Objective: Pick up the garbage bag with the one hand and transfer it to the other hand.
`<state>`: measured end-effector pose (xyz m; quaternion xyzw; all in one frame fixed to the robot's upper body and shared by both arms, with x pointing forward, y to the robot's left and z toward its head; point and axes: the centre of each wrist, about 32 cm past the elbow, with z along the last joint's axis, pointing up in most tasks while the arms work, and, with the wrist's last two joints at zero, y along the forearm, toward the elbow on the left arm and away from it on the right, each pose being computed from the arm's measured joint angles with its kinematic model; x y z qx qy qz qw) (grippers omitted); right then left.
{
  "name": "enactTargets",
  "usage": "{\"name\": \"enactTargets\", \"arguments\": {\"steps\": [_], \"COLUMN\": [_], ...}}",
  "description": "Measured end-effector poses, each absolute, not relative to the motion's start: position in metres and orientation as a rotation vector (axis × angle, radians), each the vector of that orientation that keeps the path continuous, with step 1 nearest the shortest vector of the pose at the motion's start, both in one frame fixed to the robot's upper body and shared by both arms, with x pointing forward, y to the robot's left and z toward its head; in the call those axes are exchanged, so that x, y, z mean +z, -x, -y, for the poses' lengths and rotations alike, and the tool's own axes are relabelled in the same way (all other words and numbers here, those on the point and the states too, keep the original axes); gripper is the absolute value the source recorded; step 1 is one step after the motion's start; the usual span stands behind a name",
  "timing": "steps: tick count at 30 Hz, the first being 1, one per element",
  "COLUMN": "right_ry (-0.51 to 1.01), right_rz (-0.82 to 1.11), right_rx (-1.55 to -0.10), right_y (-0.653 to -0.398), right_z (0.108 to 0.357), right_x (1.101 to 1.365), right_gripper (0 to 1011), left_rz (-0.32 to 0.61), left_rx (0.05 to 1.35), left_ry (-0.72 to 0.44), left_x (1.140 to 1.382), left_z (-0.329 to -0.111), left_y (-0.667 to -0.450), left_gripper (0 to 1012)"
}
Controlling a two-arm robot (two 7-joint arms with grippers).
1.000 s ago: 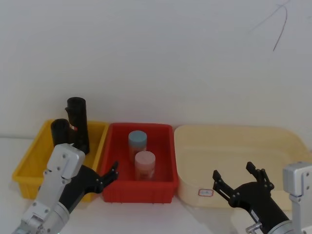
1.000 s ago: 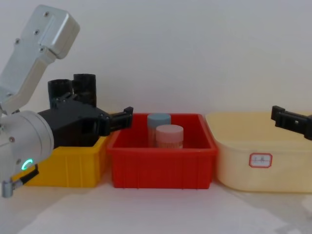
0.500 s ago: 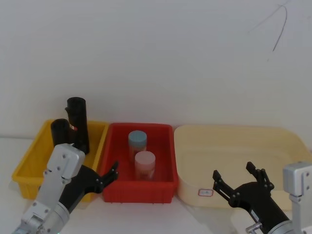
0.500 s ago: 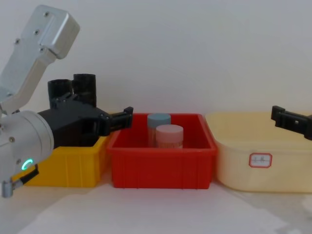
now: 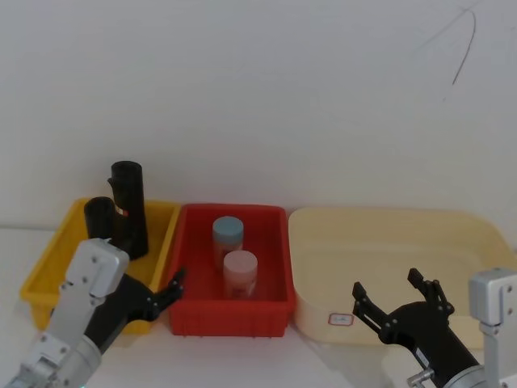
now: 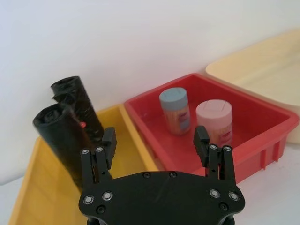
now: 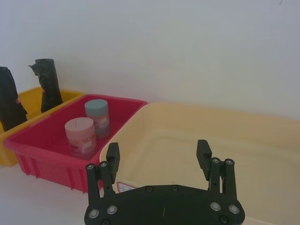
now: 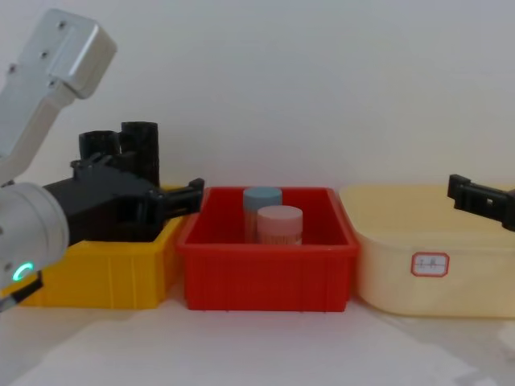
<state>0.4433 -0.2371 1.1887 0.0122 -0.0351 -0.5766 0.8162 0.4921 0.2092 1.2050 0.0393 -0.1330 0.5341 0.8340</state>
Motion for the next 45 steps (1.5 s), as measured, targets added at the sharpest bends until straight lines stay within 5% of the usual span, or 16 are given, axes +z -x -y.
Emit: {"name": "enactTargets", "arguments": {"steps": [21,45], "right_ry": [-0.026,-0.026], "right_rz": [0.075,0.075], "right_rx": [-1.230,-1.229], "right_y": [-0.443,-0.443], "right_z": [0.237,0.237], "right_x": [1.189,1.189], "right_gripper": [1000,1000], "left_rz": [0.256,0.254], "left_rx": [1.230,1.234], "left_ry": [-0.110,-0.076], "left_x": [1.203,1.201], "left_z": [-0.254,-0.270], "left_y": [-0.486,-0.521], "left_gripper": [1001,1001]}}
